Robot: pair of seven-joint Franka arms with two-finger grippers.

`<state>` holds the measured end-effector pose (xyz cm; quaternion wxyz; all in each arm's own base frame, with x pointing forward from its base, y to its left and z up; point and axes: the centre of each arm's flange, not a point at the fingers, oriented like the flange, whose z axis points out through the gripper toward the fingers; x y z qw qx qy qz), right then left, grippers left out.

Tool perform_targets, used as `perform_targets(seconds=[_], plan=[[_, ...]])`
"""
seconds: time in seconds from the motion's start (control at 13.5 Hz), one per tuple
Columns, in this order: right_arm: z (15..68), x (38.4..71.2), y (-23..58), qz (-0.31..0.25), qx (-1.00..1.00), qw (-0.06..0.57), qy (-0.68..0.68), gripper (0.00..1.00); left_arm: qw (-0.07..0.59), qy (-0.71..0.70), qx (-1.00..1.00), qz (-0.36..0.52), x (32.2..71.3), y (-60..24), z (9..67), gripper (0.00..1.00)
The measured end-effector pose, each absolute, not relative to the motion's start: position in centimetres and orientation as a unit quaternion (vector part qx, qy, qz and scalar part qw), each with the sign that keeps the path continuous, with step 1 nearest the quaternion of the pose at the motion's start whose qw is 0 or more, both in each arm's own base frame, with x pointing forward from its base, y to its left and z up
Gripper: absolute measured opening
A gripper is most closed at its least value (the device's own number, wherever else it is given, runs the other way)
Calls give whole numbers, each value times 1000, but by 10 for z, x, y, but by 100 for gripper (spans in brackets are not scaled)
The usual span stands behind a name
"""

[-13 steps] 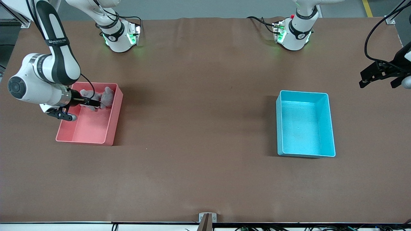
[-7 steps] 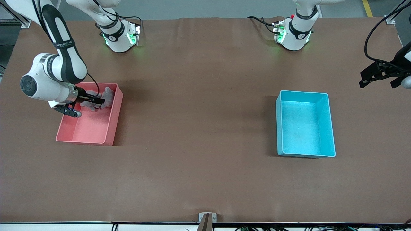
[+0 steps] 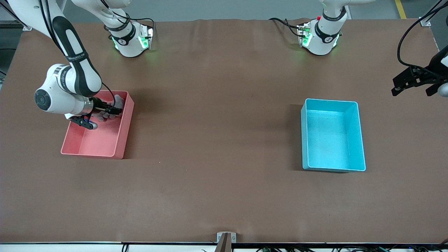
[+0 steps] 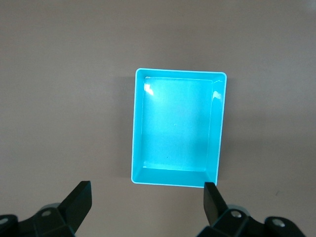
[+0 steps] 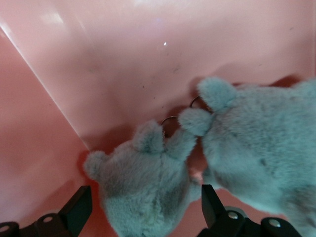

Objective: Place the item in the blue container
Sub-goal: 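Grasp the grey plush toy and lift it toward the table middle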

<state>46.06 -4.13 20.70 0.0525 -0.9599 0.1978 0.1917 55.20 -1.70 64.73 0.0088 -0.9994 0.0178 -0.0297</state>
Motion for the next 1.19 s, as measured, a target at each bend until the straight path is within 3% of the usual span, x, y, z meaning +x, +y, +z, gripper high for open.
perform_targets(seconds=[0.07,0.22,0.3,0.59,0.82,1.19], plan=[[203,460,-37,196,-959,53,196,97,9,18,-999,-30,552,-17,647,100],[199,459,-33,200,-959,53,194,80,9,18,-999,-30,552,-17,647,100],[198,459,-31,202,-959,52,192,79,9,18,-999,-30,552,-17,647,100],[200,461,-27,207,-959,53,188,37,9,18,-999,-30,552,-17,647,100],[218,476,-30,219,-956,58,187,19,9,18,-999,-30,552,-17,647,100],[308,536,-35,232,-943,63,230,15,9,18,-999,-30,552,-17,647,100]])
